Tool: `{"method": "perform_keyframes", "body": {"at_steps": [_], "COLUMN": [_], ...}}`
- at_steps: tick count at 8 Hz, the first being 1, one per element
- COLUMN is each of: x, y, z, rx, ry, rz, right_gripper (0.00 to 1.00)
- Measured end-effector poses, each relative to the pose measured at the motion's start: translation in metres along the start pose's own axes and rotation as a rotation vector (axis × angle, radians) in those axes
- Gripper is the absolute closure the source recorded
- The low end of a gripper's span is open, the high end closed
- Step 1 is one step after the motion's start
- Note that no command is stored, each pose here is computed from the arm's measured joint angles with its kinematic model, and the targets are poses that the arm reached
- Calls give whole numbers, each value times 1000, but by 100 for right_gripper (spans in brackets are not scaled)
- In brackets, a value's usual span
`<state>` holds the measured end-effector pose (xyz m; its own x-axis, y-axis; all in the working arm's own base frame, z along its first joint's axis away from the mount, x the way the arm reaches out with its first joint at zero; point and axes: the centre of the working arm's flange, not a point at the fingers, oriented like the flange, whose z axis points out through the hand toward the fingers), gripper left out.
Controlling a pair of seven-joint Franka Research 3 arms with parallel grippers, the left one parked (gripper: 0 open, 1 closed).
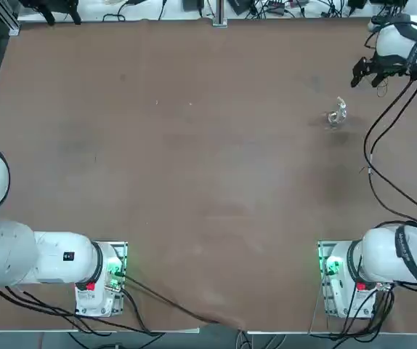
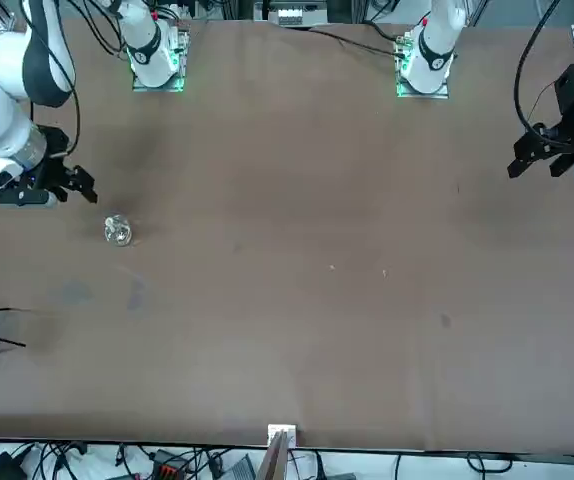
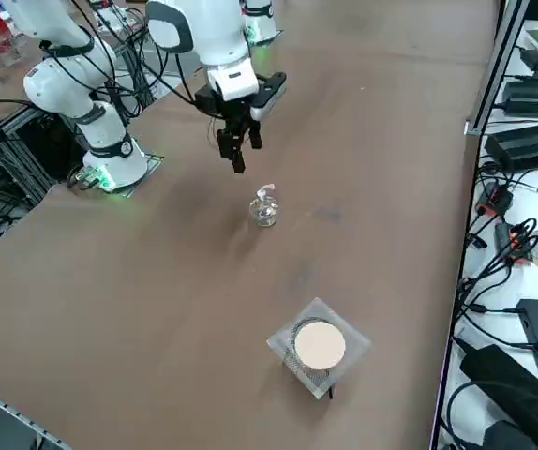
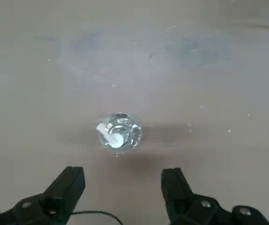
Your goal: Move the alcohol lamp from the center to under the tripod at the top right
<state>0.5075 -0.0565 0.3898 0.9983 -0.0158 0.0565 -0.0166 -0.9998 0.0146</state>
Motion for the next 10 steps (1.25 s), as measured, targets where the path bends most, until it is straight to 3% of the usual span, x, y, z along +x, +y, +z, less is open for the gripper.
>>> {"method": "perform_keyframes", "body": {"at_steps": [7,10], "x": [5,8], "y": [-5,-28], "z": [77,103], "rx": [-2,2], "ry": [4,-2], "rz": [-8,-21], "right_gripper": [9,11]}}
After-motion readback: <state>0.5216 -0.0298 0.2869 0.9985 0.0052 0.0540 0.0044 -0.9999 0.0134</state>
